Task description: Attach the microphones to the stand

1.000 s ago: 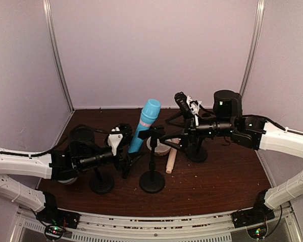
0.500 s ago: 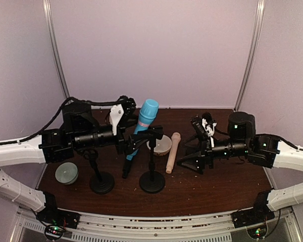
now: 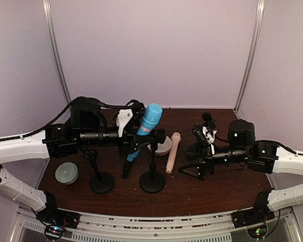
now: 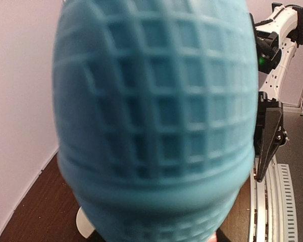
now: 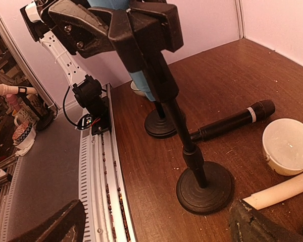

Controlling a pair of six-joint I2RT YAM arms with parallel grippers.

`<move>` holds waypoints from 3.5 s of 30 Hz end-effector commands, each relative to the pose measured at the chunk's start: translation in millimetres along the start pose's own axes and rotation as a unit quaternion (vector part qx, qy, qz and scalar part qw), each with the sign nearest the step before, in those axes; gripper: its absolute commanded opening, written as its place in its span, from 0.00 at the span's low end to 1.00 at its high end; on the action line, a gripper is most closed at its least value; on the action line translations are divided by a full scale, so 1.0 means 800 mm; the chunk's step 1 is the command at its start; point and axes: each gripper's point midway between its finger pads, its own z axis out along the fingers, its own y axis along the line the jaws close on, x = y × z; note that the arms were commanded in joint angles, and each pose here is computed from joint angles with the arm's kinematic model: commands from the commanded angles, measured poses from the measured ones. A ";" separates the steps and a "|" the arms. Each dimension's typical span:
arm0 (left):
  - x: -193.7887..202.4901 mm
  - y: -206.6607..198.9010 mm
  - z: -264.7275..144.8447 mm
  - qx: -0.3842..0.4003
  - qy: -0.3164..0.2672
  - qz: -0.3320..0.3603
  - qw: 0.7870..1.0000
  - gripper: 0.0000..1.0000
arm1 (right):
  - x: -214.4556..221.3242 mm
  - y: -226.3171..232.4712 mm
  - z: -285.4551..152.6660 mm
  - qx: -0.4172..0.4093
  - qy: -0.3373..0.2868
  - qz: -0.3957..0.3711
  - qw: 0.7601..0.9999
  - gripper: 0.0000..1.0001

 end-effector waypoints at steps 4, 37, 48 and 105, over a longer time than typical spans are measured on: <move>-0.107 0.057 -0.038 -0.059 -0.090 -0.020 0.994 0.13 | -0.018 0.003 -0.001 0.002 -0.014 -0.016 1.000 1.00; 0.009 0.356 -0.152 -0.456 -0.040 -0.084 0.885 0.12 | 0.004 -0.009 -0.018 0.043 -0.016 -0.007 0.999 1.00; 0.048 0.364 -0.159 -0.491 -0.008 -0.099 0.866 0.49 | 0.012 -0.031 -0.015 0.089 0.010 -0.014 0.996 1.00; 0.285 0.090 0.008 -0.335 0.438 -0.229 0.802 0.70 | 0.076 -0.122 -0.036 0.277 -0.014 0.007 0.961 1.00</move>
